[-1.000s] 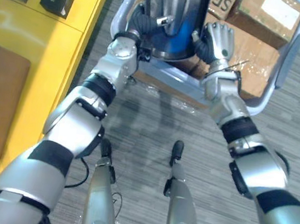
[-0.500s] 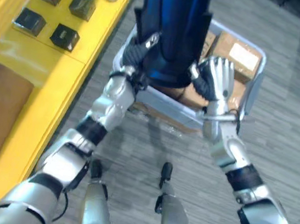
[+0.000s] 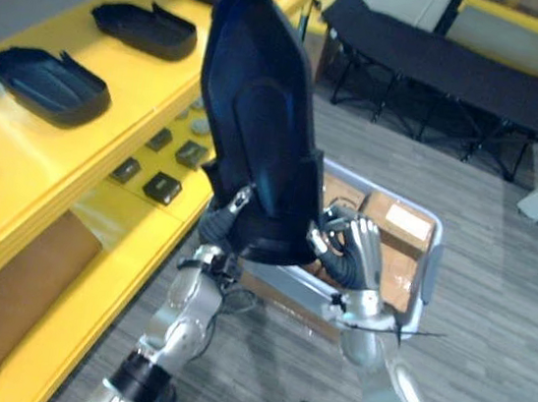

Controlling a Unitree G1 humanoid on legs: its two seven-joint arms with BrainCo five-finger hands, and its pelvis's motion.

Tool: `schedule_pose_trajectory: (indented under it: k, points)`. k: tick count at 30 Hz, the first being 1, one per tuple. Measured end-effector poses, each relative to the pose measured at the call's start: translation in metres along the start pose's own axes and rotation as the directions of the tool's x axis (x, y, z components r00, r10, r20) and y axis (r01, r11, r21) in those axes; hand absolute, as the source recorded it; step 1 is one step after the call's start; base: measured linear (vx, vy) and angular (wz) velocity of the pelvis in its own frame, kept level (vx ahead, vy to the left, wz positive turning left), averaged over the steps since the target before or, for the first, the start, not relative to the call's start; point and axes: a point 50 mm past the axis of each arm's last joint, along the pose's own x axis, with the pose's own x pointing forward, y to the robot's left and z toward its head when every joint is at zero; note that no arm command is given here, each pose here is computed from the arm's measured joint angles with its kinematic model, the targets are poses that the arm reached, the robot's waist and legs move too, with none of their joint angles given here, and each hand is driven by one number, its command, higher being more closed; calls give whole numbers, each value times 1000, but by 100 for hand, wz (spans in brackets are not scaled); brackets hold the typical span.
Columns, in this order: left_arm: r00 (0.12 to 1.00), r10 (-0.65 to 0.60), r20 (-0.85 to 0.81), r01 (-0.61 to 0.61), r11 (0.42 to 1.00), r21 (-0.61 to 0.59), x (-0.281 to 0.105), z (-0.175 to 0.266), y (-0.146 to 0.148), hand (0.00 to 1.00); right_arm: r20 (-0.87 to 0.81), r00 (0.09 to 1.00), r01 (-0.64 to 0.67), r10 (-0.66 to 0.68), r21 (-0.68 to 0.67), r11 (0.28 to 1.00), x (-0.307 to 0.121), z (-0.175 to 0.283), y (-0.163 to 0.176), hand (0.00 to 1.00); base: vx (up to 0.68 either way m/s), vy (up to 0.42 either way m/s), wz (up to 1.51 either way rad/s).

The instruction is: Walk over and take plastic housings, then place them on the shelf

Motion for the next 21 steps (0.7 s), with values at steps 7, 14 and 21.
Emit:
schedule_pose_trajectory:
  k: [7, 14, 21]
  points:
    - [994, 57, 98, -83, 955, 286, -27, 0, -3, 100, -167, 985, 36, 45, 449, 893, -20, 1, -4, 0, -31, -1, 1]
    - [992, 71, 102, -111, 871, 479, -43, -11, -4, 100, -217, 976, 138, 8, 650, 748, -26, -1, -26, 0, 4, -1, -7]
    - [930, 319, 180, -366, 781, 506, -62, 6, 46, 100, -523, 813, 564, -254, 605, 562, -66, -43, -69, 0, 18, 1, -3]
